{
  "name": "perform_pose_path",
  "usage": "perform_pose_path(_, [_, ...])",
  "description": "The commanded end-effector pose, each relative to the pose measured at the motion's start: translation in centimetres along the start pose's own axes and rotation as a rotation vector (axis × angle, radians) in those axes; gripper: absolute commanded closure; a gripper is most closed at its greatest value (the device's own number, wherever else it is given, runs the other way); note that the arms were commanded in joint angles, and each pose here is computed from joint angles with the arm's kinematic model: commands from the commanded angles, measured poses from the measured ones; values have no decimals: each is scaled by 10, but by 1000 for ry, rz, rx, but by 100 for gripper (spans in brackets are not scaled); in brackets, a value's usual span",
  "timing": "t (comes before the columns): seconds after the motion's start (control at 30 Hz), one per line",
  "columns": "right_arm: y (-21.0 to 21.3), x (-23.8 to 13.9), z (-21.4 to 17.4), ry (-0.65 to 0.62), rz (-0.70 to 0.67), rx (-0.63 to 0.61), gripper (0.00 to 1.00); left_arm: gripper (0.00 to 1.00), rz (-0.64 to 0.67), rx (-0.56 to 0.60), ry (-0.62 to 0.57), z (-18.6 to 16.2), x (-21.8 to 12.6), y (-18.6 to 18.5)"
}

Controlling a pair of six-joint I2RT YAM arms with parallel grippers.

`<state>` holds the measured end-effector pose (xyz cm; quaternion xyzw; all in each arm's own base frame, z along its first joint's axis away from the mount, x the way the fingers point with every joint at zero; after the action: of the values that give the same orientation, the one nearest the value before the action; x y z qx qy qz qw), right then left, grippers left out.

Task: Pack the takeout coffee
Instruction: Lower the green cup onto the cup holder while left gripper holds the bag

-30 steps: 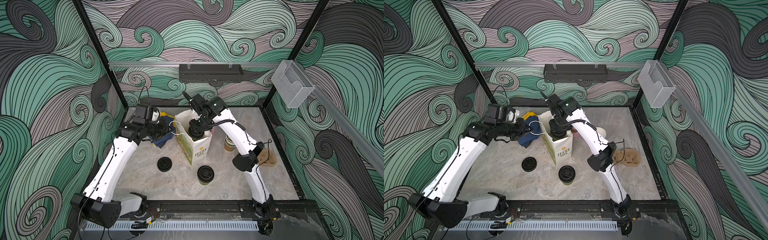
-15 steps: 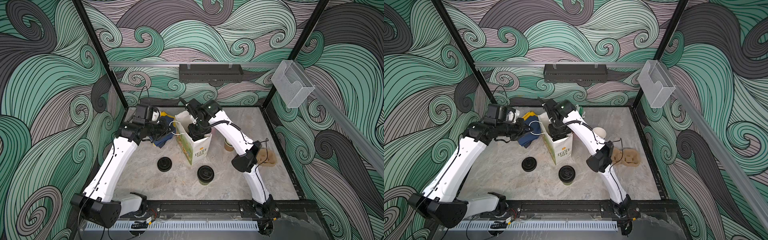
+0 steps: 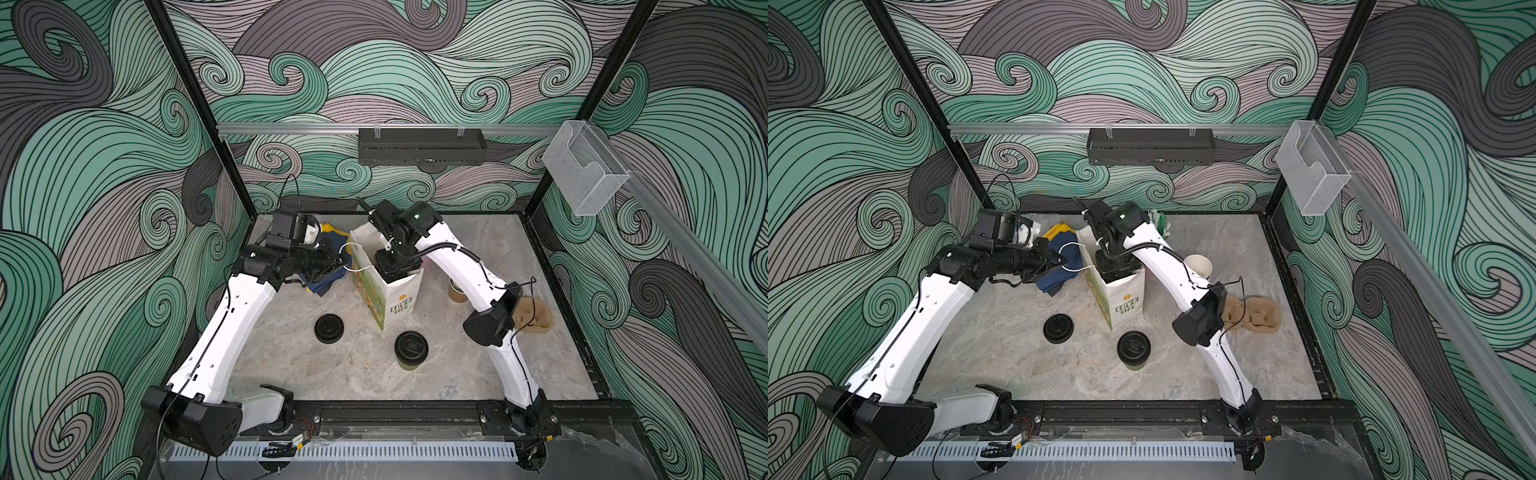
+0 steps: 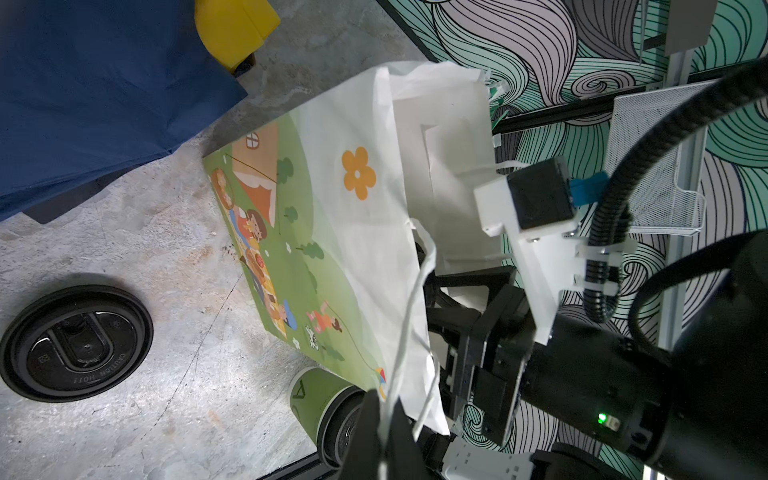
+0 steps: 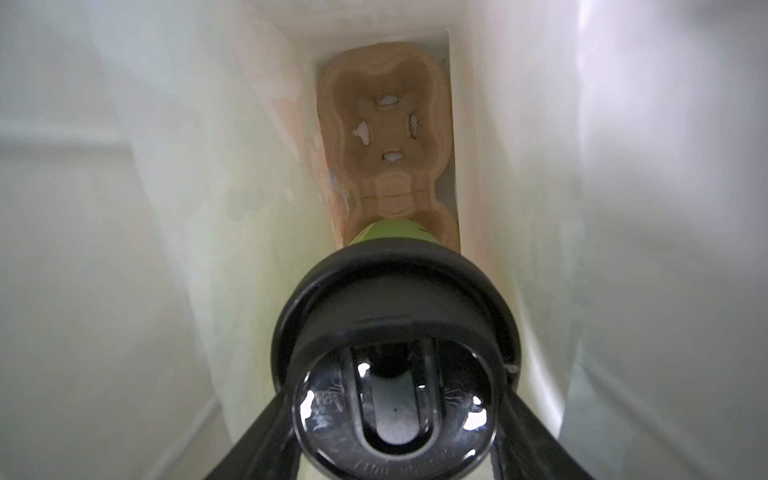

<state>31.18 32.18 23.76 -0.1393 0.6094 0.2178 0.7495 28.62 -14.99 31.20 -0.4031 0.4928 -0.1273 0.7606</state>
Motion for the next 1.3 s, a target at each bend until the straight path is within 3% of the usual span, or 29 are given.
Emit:
perform_pose_path(0.0, [-17,-4,-37,165,-92,22,42,94,-5,5,6,-2,-3,0])
perform_pose_path(1.27, [-13,39,-30,251,-73,18,42,94,5,0,14,-5,0,6])
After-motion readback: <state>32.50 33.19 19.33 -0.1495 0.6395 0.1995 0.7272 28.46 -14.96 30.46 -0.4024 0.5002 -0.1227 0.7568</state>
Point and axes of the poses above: each gripper's point midway between its finger pads, its own x axis out along the fingers, its own y axis along the line the jaws close on, z = x × y, the point moved 2 cm from there along -x, back along the fingers, and after that the axes turned 6 degrees about -x, right-handed, at the moved point
